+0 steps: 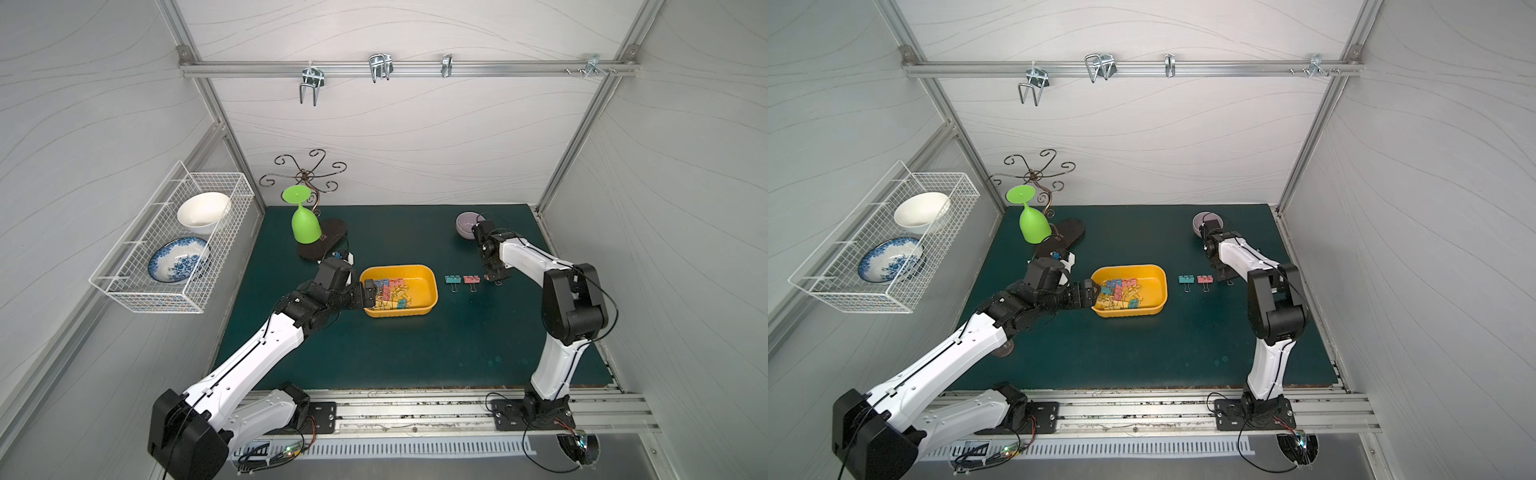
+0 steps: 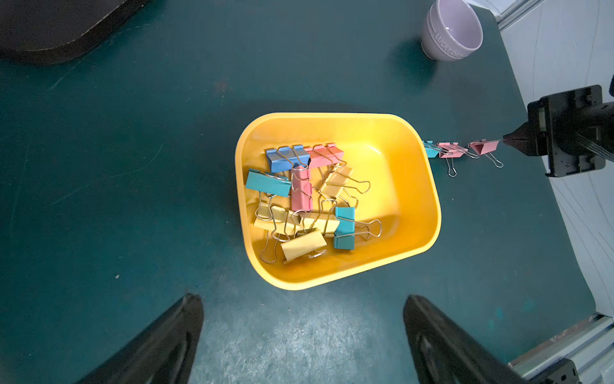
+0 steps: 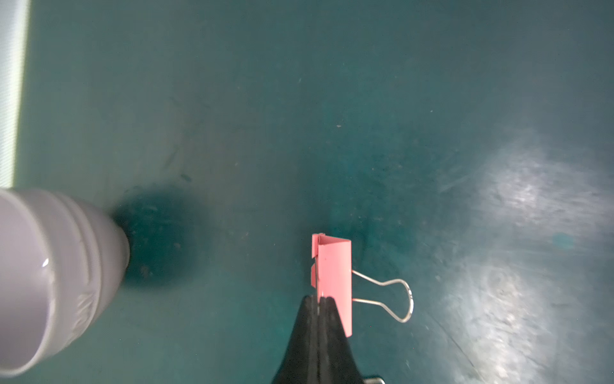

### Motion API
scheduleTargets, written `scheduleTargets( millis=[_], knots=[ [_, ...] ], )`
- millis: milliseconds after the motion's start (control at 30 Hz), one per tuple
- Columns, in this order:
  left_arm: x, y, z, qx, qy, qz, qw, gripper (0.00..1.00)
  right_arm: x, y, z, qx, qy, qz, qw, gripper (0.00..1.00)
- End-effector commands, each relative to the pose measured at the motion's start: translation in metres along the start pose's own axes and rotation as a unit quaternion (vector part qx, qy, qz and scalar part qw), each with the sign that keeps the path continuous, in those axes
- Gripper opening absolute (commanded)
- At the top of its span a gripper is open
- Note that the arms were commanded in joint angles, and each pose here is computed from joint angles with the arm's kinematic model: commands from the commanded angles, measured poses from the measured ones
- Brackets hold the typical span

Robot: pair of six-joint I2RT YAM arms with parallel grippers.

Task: Take out the binder clips from the storage box
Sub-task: Place the binder clip at the center of the board.

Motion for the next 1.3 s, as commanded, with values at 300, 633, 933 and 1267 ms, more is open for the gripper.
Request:
scheduleTargets(
  millis=[300,633,933,1267],
  knots=[
    [0.016,-0.017,-0.006,-0.007,0.007,-0.041,0.999,0.99,-0.026,0.012,-0.027,-0.070,-0.029,0.062,0.995,0.03],
    [0.015,-0.034,-0.010,-0.050,-0.005,-0.063,0.997,0.99,-0.030,0.005,-0.035,-0.066,-0.063,0.079,0.993,0.08],
    [0.014,-0.033,-0.014,-0.059,-0.012,-0.050,0.997,0.98,-0.029,0.002,-0.023,-0.015,-0.078,0.082,0.993,0.00],
    [0.014,-0.030,-0.013,-0.053,-0.023,-0.047,0.997,0.98,-0.039,0.015,-0.039,-0.045,-0.038,0.083,0.995,0.00]
  ],
)
Point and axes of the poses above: each gripper's point midway between its finger pads, its own y axis out along the fingers, its own z axis along the line the jaws close on, x = y × z, the point moved 5 cm from there along -y, back along the fingers, and after that the axes turned 11 degrees about -y, right-handed, at the moved point
